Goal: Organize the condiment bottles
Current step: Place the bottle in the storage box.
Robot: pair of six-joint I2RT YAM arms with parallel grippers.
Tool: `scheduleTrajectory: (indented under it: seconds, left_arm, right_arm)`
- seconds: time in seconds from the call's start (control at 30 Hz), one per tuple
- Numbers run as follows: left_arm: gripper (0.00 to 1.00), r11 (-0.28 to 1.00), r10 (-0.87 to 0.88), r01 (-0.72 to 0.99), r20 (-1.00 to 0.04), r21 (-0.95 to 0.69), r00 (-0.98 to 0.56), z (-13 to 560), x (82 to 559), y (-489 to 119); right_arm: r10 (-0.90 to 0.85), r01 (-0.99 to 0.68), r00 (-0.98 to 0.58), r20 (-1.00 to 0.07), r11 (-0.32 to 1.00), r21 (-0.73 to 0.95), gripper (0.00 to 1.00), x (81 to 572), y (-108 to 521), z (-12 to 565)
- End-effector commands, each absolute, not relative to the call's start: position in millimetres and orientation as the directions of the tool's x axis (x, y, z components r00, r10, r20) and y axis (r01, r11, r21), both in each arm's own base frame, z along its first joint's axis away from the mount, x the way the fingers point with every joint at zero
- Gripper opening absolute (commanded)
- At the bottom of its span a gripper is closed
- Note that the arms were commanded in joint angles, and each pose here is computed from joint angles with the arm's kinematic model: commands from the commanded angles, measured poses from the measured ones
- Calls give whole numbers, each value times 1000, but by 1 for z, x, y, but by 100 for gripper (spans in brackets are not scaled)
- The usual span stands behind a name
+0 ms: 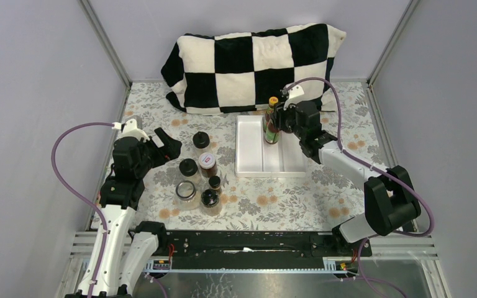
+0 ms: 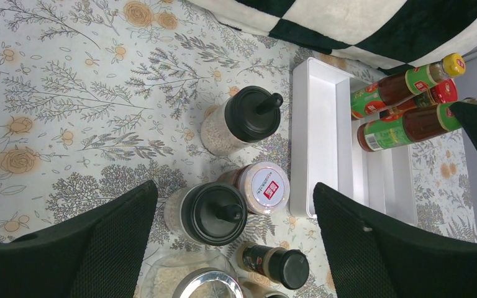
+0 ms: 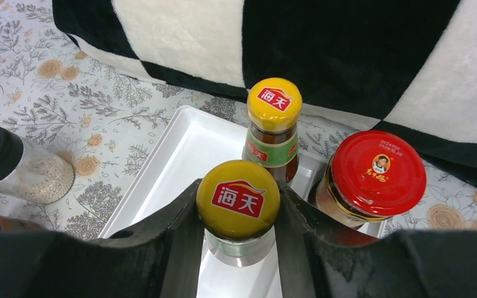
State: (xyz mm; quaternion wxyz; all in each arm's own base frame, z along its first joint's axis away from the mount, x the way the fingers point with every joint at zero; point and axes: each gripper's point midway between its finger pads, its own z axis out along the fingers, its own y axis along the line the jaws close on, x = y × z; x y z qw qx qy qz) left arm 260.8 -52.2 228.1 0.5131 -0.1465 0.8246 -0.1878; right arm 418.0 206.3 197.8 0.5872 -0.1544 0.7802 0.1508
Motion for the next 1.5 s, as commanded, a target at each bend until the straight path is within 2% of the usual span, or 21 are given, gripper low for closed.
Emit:
scheduleTrajectory:
  seconds: [0.0,0.6,0.93,1.07,1.13,1.2,1.27,1.4,1.47]
  left_arm:
    - [99,893,-419,-24,-811,-449,-409,233,264,-53]
    - [99,893,-421,-27,-811,-450,-407,233,264,-52]
    - [99,892,-422,-29,-811,-450,-404,233,263,-52]
    - [99,893,-423,-29,-813,-450,-401,234,263,-51]
    - [99,892,-422,-27,-813,-450,-401,234,263,-52]
    - [99,893,-421,-26,-814,-450,-400,234,263,-52]
    - [99,893,-421,-25,-814,-450,-400,234,263,-52]
    - [99,893,-421,-23,-814,-450,-401,234,262,-52]
    - [99,893,-421,-23,-814,-450,-400,235,262,-52]
  right_arm:
    - [47,-453,-97,-994,888,86,3,432,219,250]
    - [23,-441,-158,-987,893,92,4,435,219,203]
    - [7,-437,-162,-987,896,78,7,436,218,198]
    - [-5,-434,-168,-986,898,70,15,433,215,200]
    - [-13,-433,-171,-985,899,63,25,431,214,200]
    - [-20,-408,-174,-985,911,53,29,430,208,201]
    - [-19,-392,-170,-985,918,50,44,427,203,202]
    - [-22,-370,-178,-984,928,46,58,422,197,202]
    - [-18,-373,-174,-985,927,49,60,420,197,204]
